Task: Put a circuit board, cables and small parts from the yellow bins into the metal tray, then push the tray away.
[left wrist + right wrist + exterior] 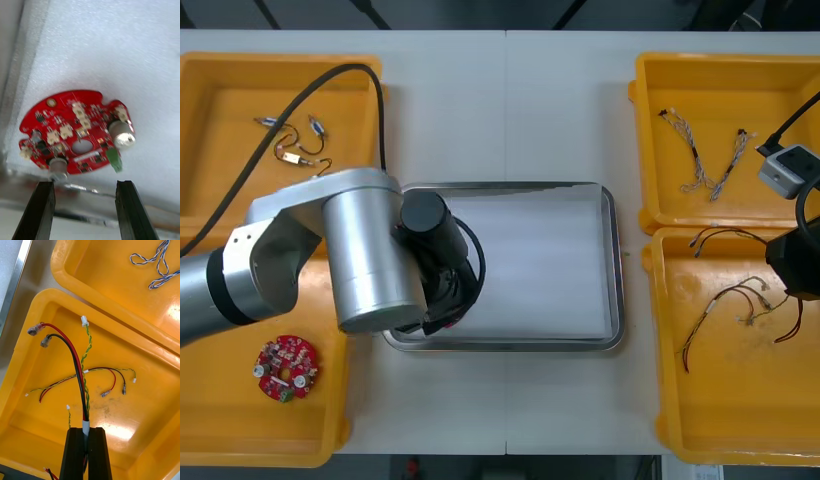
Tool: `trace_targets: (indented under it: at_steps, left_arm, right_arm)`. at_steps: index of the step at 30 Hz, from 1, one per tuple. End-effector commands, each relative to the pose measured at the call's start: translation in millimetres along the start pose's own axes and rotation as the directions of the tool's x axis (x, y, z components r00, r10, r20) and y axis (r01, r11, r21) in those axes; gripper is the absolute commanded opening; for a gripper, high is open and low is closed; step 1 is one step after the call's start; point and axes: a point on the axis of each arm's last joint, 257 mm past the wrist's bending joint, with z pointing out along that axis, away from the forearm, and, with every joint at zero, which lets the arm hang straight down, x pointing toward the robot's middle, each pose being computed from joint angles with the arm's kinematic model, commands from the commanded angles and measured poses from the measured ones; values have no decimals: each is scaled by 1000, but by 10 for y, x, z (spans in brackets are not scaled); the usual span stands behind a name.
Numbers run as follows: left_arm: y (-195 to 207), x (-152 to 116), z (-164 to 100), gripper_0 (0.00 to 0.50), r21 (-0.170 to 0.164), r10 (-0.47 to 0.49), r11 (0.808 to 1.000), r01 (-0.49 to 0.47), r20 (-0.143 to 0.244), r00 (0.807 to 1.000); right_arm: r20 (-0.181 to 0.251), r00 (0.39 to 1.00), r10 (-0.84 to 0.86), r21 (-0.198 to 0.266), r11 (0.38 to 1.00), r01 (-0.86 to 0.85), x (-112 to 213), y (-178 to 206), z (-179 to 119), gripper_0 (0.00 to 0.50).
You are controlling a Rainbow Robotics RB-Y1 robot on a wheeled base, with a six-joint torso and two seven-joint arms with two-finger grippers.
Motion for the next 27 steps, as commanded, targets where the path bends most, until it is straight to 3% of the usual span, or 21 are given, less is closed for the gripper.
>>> trace_targets:
  at_steps: [1,5,7,14,22,27]
  left_arm:
    - [-255,-357,-624,497,93,-23,995,20,30,999]
    - [-272,-548,-925,500,122,-22,992,19,23,1000]
    - [-229,-658,-1055,500,128,-14,992,11,21,1000]
    - [-10,-1099,-1480,500,136,-29,990,28,7,1000]
    - [286,-1681,-1811,500,148,-155,977,157,-22,988]
    - [441,-2063,-1863,500,137,-228,964,226,-4,974]
  right_arm:
    - [37,999,-17,51,999,16,-102,-127,-180,0]
    - [37,999,-17,51,999,16,-102,-127,-180,0]
    - [11,1000,-19,30,999,19,-25,-63,-99,0]
    - [31,994,-103,50,994,101,-168,77,-113,0]
    - [30,959,-281,36,959,279,-370,480,-88,0]
    - [28,918,-396,15,918,396,-474,777,-55,0]
